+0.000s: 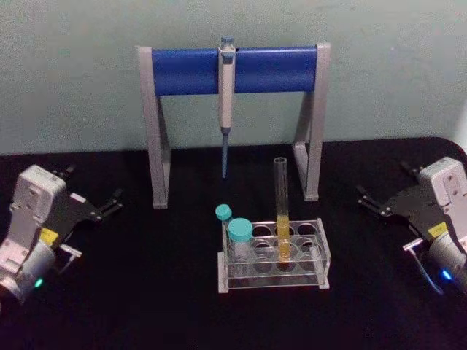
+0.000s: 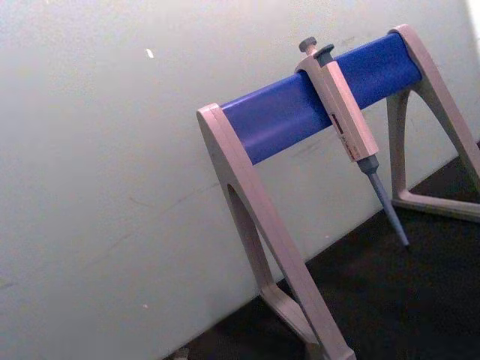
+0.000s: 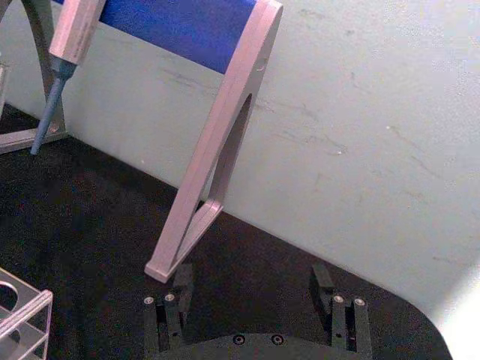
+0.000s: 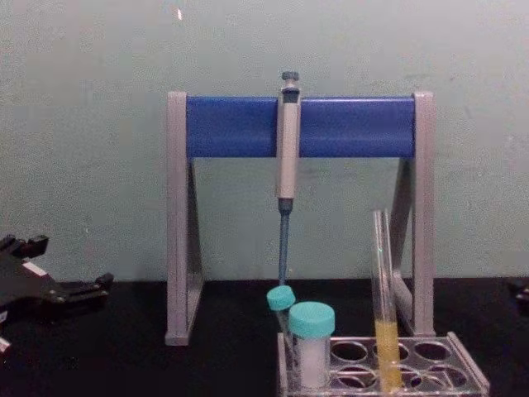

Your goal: Pick up the test tube from the test tube rack, shake it, then place it back into the test tube rack.

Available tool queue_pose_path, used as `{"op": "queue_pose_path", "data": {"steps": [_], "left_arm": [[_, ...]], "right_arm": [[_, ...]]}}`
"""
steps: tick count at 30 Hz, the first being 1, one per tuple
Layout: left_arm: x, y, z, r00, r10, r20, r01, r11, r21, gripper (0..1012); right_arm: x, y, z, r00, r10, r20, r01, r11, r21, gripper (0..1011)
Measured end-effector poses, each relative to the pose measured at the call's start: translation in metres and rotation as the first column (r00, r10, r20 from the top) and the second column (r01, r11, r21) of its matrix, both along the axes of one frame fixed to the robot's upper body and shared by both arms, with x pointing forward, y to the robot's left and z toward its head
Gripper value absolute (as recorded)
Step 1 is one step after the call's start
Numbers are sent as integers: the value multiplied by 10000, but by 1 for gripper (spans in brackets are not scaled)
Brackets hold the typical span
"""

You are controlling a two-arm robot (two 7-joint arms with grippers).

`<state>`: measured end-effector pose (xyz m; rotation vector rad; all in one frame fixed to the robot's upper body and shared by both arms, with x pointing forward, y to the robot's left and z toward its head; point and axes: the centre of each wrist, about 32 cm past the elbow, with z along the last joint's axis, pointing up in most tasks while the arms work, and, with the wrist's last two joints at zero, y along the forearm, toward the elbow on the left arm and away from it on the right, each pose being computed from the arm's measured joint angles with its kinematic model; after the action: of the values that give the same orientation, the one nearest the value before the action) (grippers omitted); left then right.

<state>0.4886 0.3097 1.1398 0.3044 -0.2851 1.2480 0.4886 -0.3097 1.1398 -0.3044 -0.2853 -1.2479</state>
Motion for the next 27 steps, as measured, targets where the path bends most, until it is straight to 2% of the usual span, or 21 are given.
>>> {"op": "queue_pose_path", "data": {"steps": [27], "left_arm": [[0, 0, 0, 10000, -1, 0, 1, 10000, 0, 1001]], "right_arm": [[0, 0, 0, 10000, -2, -2, 2, 10000, 1, 1000]]}}
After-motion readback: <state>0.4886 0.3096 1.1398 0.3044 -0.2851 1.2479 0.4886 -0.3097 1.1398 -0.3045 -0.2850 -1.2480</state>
